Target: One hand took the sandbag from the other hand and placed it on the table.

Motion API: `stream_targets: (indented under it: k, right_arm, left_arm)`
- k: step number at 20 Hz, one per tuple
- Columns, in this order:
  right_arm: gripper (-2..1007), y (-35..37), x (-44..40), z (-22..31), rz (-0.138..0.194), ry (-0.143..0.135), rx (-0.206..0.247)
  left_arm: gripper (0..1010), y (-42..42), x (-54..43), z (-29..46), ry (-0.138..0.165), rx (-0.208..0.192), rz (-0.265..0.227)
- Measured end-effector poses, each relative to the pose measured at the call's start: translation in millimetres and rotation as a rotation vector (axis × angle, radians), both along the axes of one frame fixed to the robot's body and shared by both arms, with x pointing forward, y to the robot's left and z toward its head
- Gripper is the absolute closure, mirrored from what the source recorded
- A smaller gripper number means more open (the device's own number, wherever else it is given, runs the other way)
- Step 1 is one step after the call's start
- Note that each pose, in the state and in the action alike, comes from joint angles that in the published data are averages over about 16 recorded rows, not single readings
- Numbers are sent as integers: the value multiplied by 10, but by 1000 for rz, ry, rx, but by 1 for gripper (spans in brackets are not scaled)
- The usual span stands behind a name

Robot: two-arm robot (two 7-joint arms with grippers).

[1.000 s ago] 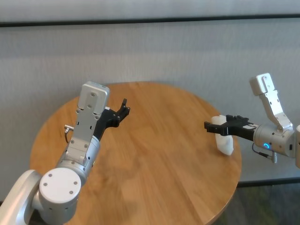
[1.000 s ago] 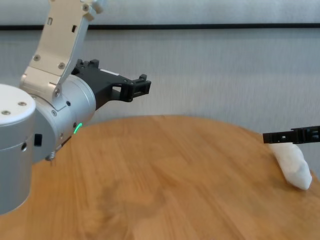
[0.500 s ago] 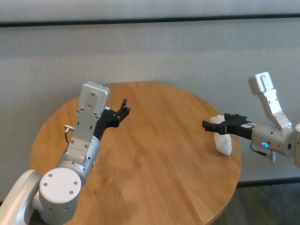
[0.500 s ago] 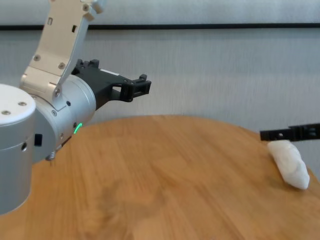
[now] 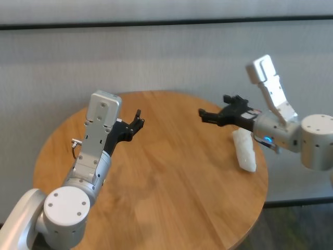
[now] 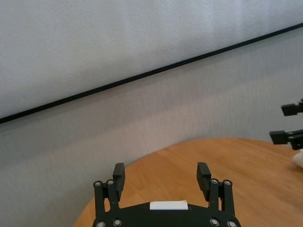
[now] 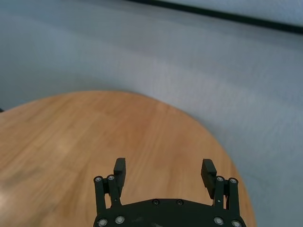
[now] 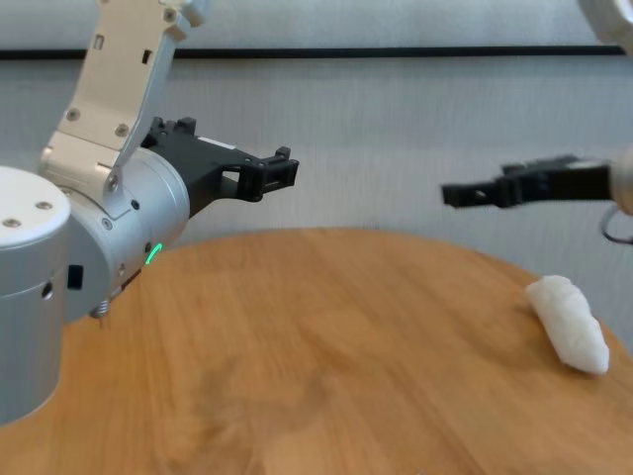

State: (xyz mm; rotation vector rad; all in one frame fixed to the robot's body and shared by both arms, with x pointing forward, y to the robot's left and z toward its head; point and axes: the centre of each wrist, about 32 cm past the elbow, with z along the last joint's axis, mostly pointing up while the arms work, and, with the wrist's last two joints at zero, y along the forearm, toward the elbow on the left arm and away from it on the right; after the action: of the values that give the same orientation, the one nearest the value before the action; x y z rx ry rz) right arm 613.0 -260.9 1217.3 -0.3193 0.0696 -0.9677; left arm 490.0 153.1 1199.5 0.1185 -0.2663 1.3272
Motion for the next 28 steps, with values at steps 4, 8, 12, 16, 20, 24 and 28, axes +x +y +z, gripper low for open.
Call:
stream_targets:
  k: [4,8,12,16,20,24,28]
  right_arm:
    - [3,245,48,78,40,-64,-23]
    - [3,481,80,117,70,-109,-39]
    - [3,685,105,132,84,-137,-50]
    - [3,841,123,138,86,-155,-59]
    - [3,938,137,147,86,-162,-66]
    - [3,985,148,157,84,-166,-72]
    - [3,1000,153,163,84,-166,-74]
  left_arm:
    - [8,0,0,0,0,0,0]
    - [8,0,0,0,0,0,0]
    - [8,0,0,0,0,0,0]
    - [8,0,0,0,0,0,0]
    - [8,0,0,0,0,0,0]
    - [8,0,0,0,0,0,0]
    - [8,0,0,0,0,0,0]
